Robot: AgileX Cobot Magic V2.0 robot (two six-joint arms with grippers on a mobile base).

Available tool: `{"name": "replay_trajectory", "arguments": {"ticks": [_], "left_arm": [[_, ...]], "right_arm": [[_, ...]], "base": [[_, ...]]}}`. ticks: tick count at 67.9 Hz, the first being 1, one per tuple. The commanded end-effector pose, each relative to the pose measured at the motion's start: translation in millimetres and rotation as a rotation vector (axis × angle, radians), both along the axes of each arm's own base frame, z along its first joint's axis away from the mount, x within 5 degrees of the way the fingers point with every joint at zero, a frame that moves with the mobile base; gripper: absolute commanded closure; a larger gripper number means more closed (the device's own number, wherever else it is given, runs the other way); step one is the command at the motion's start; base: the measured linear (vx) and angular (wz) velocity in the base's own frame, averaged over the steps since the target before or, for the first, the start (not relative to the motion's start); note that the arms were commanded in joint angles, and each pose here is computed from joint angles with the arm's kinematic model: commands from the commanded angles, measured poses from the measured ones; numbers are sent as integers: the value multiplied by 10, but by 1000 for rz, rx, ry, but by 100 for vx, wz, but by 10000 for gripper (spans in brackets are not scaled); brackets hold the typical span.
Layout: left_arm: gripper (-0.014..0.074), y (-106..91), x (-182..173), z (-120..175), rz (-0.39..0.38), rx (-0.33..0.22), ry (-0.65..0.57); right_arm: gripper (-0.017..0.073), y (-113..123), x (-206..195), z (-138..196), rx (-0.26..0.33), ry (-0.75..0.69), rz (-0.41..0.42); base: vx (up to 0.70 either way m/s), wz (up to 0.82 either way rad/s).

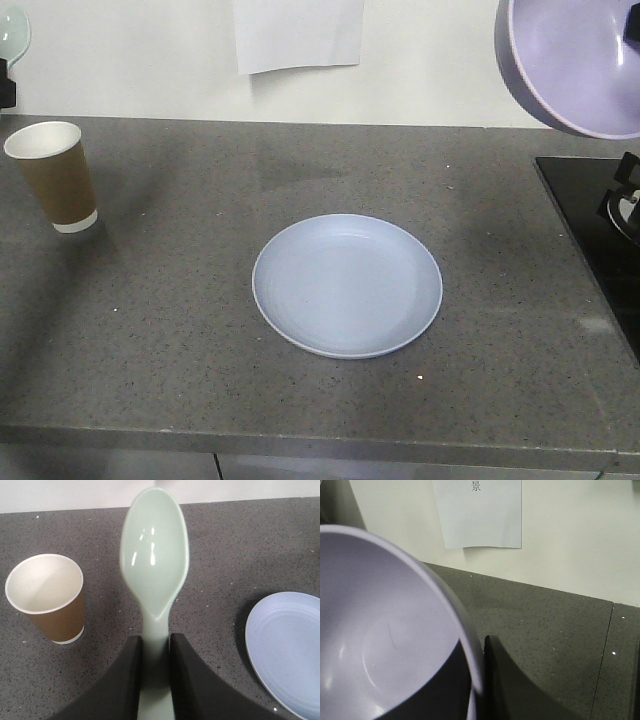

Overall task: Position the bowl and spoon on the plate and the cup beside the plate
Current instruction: 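Drive the base closer, centering the pale blue plate ahead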

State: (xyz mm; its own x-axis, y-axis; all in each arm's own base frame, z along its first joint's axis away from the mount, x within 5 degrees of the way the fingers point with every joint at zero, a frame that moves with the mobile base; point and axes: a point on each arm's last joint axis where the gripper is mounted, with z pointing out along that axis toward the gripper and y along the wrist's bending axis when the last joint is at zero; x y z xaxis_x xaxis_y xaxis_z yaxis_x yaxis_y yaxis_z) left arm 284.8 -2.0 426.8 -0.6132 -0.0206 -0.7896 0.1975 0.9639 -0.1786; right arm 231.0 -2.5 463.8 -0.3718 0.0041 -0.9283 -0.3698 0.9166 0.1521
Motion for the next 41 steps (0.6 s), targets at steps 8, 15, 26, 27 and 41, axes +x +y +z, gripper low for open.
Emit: {"name": "replay_trajectory", "arguments": {"ticks": [8, 15, 26, 27, 41], "left_arm": [[600, -11, -68, 197, 17, -27, -104], [600, -11, -68, 197, 17, -27, -104], [600, -11, -68, 197, 17, -27, -104], [600, -11, -68, 197, 17, -27, -104], [600, -11, -68, 197, 17, -27, -104]], "right_arm": [[562, 7, -70, 188, 32, -97, -24], [562, 7, -70, 188, 32, -97, -24], [562, 7, -70, 188, 32, -96, -23], [562, 7, -70, 188, 32, -96, -23], [562, 7, -70, 188, 32, -97, -24]], "base": [[3, 0], [3, 0], [3, 0], [3, 0], [3, 0]]}}
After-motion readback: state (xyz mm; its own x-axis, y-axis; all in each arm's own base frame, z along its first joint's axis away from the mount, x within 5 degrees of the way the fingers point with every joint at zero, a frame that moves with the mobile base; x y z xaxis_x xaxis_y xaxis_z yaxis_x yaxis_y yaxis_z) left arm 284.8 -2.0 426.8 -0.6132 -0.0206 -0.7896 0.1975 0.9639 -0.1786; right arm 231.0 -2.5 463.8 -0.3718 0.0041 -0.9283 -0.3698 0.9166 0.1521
